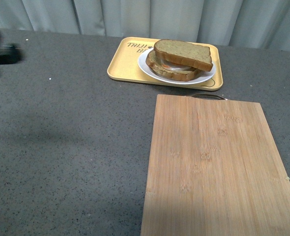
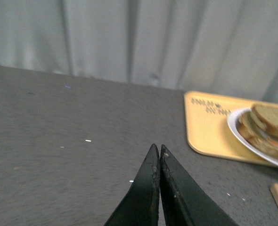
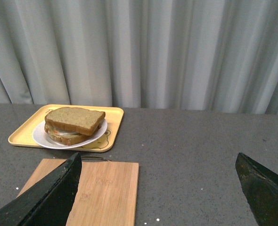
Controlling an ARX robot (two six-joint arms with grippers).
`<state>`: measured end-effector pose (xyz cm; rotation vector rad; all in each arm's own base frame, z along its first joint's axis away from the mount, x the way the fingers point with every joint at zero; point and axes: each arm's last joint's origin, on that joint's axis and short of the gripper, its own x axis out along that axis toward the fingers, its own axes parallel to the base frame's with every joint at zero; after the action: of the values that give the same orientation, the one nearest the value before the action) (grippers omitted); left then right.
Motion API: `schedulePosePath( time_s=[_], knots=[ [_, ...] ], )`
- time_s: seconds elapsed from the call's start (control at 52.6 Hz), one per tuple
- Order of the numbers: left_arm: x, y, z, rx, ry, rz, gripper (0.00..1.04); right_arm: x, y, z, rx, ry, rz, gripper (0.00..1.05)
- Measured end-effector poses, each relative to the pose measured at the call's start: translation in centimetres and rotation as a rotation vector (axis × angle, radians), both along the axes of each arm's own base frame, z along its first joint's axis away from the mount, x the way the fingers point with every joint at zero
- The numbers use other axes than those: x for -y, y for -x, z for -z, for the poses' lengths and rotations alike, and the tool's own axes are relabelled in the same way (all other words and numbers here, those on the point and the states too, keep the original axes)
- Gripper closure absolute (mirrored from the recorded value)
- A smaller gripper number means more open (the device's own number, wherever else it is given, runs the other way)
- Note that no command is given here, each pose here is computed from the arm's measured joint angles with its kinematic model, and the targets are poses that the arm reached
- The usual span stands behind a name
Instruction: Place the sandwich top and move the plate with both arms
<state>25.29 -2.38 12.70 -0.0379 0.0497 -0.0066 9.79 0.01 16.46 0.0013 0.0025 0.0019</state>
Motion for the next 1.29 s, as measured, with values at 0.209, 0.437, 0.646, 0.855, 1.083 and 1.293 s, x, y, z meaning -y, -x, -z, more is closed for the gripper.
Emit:
schedulePosePath(
  time_s=[0.209,0.437,0.646,0.855,1.083,1.293],
  knots=[
    [-1.1,4.9,-1.7,0.032,-0.020,-0.005,1.01,0.0,0.0,0.0,0.003,0.000,-0.004,0.09],
    [-2.3,7.2,-2.3,0.034,-0.027,-0.005,1.01,0.0,0.0,0.0,0.003,0.000,-0.001,0.09],
    [-2.4,9.2,-3.5,0.037,-0.029,-0.007,1.01,0.0,0.0,0.0,0.003,0.000,-0.001,0.09],
    [-2.4,10.4,-3.5,0.035,-0.030,-0.004,1.01,0.0,0.0,0.0,0.003,0.000,-0.001,0.09],
    [-2.4,11.4,-4.1,0.054,-0.030,-0.005,1.01,0.0,0.0,0.0,0.003,0.000,-0.001,0.09],
    [-2.4,12.3,-4.4,0.064,-0.030,-0.005,1.01,0.0,0.0,0.0,0.003,0.000,-0.001,0.09]
  ],
)
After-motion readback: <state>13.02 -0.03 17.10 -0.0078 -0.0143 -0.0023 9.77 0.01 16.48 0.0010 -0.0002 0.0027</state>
